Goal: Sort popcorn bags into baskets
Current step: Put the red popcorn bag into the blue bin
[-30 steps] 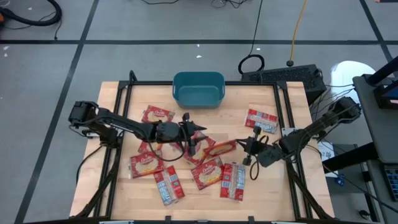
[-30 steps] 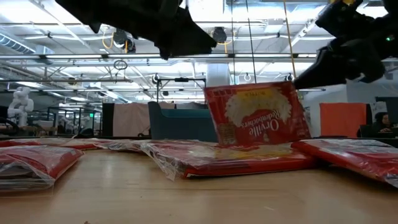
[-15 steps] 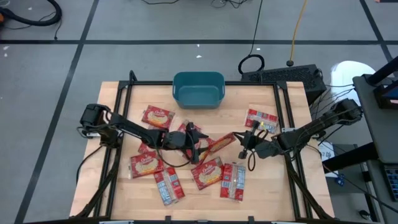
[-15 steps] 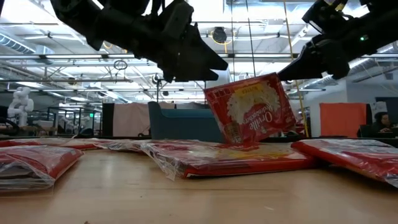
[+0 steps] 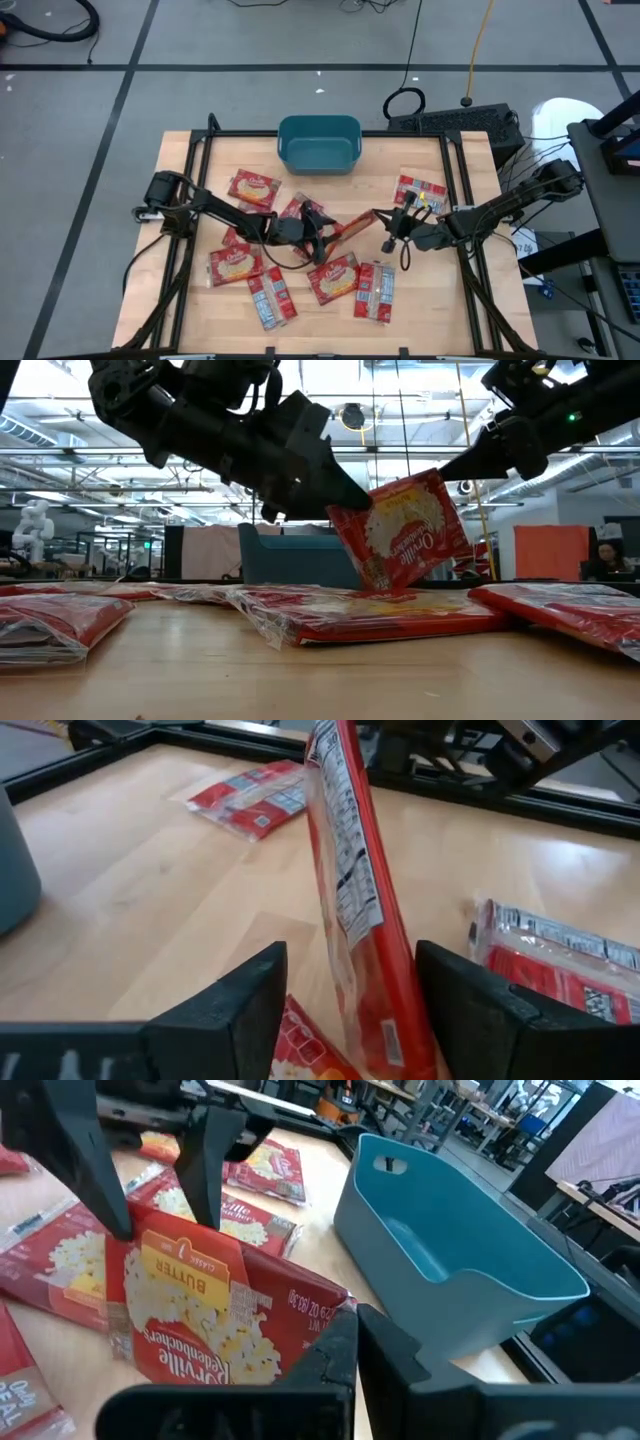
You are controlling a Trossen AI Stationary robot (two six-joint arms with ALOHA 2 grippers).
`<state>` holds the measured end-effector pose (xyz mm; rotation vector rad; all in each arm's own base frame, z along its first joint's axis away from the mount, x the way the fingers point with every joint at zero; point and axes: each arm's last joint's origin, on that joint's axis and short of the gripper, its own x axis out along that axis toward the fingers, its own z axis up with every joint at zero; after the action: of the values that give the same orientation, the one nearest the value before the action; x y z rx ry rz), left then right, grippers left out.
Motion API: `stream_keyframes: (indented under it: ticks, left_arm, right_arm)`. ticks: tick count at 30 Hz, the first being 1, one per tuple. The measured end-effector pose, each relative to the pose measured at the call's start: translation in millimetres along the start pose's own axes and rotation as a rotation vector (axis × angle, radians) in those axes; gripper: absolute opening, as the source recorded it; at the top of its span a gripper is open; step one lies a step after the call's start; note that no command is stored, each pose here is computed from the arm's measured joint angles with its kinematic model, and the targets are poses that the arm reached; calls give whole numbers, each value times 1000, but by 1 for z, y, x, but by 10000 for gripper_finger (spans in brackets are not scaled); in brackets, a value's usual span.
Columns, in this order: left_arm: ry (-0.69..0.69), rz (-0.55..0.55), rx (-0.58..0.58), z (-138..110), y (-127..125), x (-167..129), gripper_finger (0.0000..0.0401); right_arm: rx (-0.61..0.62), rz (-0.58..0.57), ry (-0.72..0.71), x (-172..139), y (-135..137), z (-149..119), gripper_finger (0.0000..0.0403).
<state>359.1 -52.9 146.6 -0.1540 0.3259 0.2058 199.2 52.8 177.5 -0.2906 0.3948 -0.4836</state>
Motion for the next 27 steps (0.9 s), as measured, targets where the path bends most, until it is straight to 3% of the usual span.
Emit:
stream_keyframes:
  ticks: [5,14,21,27]
  left_arm:
    - [14,-21,25,-3,0,1,171]
    - [-7,-44,46,2,7,4,13]
    - [-40,-44,66,7,9,4,7]
    - [-102,-59,100,19,5,-2,5]
  right_arm:
    - [8,-1,-18,0,0,2,0]
    - [14,-13,-40,0,-1,5,0]
    - [-13,-33,-75,-2,-4,11,11]
    - [42,-34,-156,-17,-20,26,82]
